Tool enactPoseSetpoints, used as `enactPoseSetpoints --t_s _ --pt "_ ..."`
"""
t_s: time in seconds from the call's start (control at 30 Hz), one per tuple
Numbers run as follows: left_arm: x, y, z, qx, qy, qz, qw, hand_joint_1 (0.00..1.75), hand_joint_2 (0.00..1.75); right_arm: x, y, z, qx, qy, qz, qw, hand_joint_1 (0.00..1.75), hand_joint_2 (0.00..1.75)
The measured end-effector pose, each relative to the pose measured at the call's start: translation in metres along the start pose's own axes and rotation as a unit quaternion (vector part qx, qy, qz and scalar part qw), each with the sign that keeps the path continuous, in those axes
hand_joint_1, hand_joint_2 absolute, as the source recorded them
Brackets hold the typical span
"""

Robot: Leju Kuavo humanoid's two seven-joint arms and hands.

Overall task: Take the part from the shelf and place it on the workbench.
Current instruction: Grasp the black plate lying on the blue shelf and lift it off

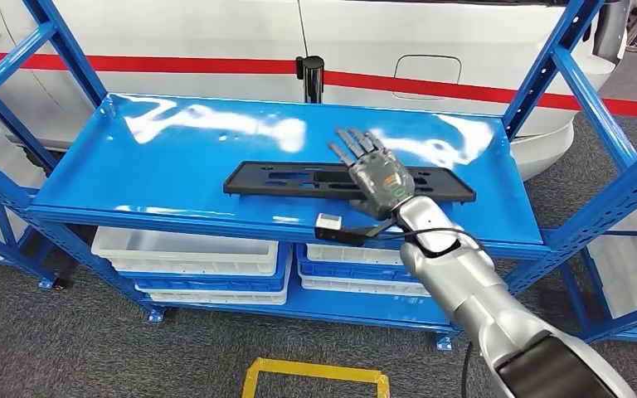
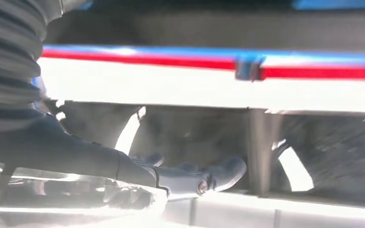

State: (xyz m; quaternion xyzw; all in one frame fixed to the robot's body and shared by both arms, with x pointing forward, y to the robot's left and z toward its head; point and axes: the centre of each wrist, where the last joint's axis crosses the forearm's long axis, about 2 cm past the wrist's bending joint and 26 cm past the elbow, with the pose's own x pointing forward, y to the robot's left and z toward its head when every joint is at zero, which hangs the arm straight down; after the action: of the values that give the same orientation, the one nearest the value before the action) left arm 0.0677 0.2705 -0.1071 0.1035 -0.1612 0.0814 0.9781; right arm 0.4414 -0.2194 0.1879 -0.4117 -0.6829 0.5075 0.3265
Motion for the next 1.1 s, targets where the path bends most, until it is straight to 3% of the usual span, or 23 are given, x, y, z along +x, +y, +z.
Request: enactPoseSetpoints --t_s 0.1,0.17,0.57,0.97,1.1 --pt "-0.001 -0.002 0.001 -0.001 0.001 0.002 1.000 0.00 0.00 -0.006 -0.011 -0.008 -0.005 0.000 0.011 1.000 1.68 1.75" --pt "-0.001 -0.003 0.001 -0.002 -0.001 0.004 1.000 0.00 0.00 -0.008 -0.013 -0.010 -0.002 -0.003 0.017 1.000 1.75 1.75" --pt "-0.003 -0.008 0.003 -0.007 -0.032 0.029 0.999 0.00 0.00 -0.012 -0.007 -0.005 0.012 -0.004 0.019 1.000 1.67 1.75" --pt "-0.003 -0.009 0.003 -0.003 -0.053 0.037 0.998 0.00 0.00 -0.016 -0.001 0.003 0.020 -0.014 0.009 1.000 1.75 1.75" --pt "-0.003 -0.009 0.003 0.004 -0.089 0.046 0.995 0.00 1.75 -0.018 -0.005 0.002 -0.002 -0.021 0.010 1.000 1.75 1.75"
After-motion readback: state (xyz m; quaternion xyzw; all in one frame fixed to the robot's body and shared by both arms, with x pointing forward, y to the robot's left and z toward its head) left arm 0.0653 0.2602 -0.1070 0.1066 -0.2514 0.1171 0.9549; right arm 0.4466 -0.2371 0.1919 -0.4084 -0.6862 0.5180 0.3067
